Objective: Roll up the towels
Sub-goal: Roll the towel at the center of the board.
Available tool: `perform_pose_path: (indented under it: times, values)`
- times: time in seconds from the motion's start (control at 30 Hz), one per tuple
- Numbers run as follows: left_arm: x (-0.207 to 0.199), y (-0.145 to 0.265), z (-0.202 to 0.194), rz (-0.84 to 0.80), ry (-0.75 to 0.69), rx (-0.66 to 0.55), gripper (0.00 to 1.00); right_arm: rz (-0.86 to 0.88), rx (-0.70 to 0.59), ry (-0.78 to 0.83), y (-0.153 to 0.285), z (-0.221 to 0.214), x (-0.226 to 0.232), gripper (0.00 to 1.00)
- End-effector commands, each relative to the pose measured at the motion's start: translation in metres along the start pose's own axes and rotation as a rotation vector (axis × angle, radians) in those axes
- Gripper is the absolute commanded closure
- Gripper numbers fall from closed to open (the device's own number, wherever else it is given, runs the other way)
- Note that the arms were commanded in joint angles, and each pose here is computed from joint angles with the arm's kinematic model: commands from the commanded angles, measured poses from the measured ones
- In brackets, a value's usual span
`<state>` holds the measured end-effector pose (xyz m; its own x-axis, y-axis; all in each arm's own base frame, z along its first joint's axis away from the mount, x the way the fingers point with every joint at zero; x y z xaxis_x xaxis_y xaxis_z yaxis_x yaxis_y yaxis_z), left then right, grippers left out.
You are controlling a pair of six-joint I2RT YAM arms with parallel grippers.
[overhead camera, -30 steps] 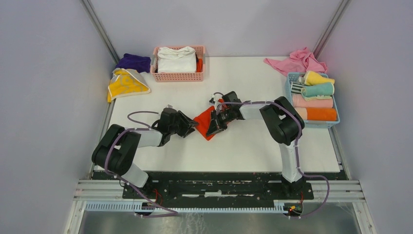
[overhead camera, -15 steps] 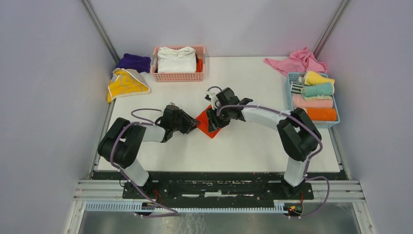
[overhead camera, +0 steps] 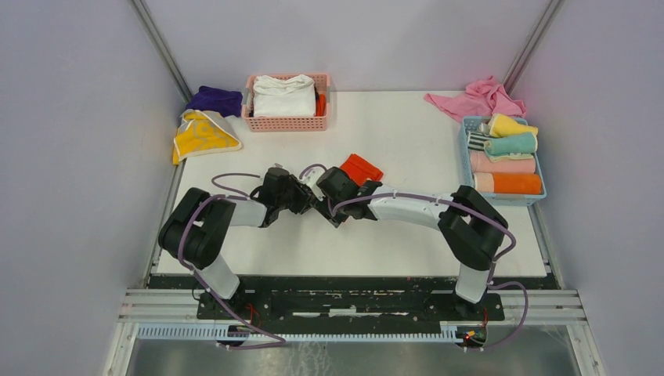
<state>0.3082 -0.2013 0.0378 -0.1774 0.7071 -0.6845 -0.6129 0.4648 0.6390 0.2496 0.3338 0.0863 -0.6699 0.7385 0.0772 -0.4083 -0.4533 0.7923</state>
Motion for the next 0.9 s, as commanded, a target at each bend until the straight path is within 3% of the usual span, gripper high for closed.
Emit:
perform_pose_path:
  times: [0.0,0.2,0.5,0.67,0.8,0.87]
  values:
    - [0.068,0.003,-0.035,0.277,-0.01,0.108,0.59,-0.113,-0.026,0.07,-0.009,0.006,-0.013,0.49]
    - [0.067,0.002,-0.036,0.277,-0.014,0.112,0.59,-0.153,0.02,0.103,-0.025,-0.006,-0.018,0.47]
    - [0.066,0.002,-0.035,0.278,-0.021,0.113,0.59,-0.188,0.188,0.125,-0.056,-0.047,-0.026,0.49]
    - [0.061,0.009,-0.03,0.268,-0.022,0.095,0.56,-0.138,0.249,0.094,-0.059,-0.062,-0.02,0.65]
    - [0.058,0.026,-0.021,0.275,-0.036,0.04,0.49,0.026,0.247,0.033,-0.049,-0.057,0.003,0.82]
    - [0.056,0.038,-0.016,0.276,-0.046,0.012,0.47,0.145,0.242,-0.015,-0.041,-0.05,0.019,0.86]
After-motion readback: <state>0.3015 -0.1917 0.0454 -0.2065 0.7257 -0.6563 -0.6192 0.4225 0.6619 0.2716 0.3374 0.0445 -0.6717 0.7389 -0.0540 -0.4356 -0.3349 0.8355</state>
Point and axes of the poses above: each gripper's point midway between its finger pads, its own y axis back along the fingers, its own x axis along the line the jaws close on, z = x × y, the point moved 3 cm from there along y, back along the fingers, and after that the axes turned 14 degrees about -y, right-handed, at the moved point
